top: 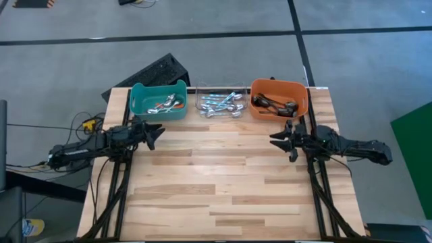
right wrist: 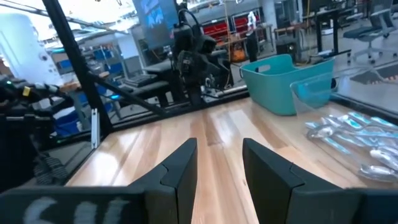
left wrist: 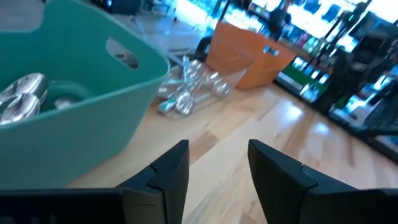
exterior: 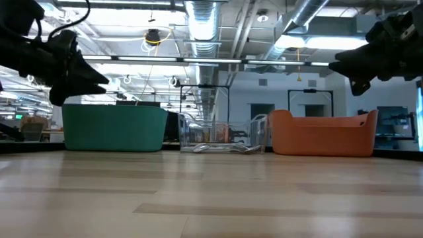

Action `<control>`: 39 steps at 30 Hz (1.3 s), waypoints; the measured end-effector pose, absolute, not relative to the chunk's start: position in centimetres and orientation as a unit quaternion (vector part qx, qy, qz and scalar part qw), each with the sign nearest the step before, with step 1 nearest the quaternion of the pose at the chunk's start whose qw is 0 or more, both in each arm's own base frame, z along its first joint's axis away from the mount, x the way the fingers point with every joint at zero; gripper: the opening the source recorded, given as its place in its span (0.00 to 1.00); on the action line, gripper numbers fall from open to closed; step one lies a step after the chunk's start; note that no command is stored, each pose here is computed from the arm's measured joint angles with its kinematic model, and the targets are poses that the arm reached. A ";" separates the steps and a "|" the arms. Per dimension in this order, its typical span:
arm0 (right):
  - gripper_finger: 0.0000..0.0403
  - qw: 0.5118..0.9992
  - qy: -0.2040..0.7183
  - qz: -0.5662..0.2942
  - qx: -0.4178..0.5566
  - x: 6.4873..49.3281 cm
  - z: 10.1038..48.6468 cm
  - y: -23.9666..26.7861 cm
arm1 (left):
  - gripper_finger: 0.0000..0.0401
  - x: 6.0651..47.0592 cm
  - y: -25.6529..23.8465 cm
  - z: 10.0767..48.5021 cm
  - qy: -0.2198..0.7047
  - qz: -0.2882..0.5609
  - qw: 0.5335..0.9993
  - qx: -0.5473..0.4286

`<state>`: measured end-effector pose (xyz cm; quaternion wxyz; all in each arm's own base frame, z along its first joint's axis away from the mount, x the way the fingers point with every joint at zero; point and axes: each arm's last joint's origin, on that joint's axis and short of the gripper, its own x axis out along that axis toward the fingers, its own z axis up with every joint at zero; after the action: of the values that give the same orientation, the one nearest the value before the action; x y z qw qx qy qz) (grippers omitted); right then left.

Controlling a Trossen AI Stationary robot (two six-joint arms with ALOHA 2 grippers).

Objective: Sort silverware by color (type)
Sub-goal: Return to Home Position

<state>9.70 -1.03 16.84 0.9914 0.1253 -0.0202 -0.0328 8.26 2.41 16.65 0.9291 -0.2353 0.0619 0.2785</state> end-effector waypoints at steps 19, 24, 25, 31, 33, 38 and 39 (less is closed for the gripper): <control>0.37 0.991 -0.025 -0.031 0.125 9.7 16.9 -1.0 | 0.38 8.8 2.5 17.4 -0.038 0.256 0.934 -0.246; 0.37 0.991 -0.025 -0.031 0.125 9.7 16.9 -1.0 | 0.38 8.8 2.5 17.4 -0.038 0.256 0.934 -0.246; 0.37 0.991 -0.025 -0.031 0.125 9.7 16.9 -1.0 | 0.38 8.8 2.5 17.4 -0.038 0.256 0.934 -0.246; 0.37 0.991 -0.025 -0.031 0.125 9.7 16.9 -1.0 | 0.38 8.8 2.5 17.4 -0.038 0.256 0.934 -0.246; 0.37 0.991 -0.025 -0.031 0.125 9.7 16.9 -1.0 | 0.38 8.8 2.5 17.4 -0.038 0.256 0.934 -0.246; 0.37 0.991 -0.025 -0.031 0.125 9.7 16.9 -1.0 | 0.38 8.8 2.5 17.4 -0.039 0.257 0.934 -0.246; 0.37 0.991 -0.025 -0.031 0.125 9.7 16.9 -1.0 | 0.38 8.8 2.5 17.4 -0.039 0.257 0.934 -0.246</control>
<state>9.68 -1.01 16.88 0.9913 0.1251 -0.0249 -0.0312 8.84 2.52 17.41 0.9339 -0.2458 -0.0385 0.2566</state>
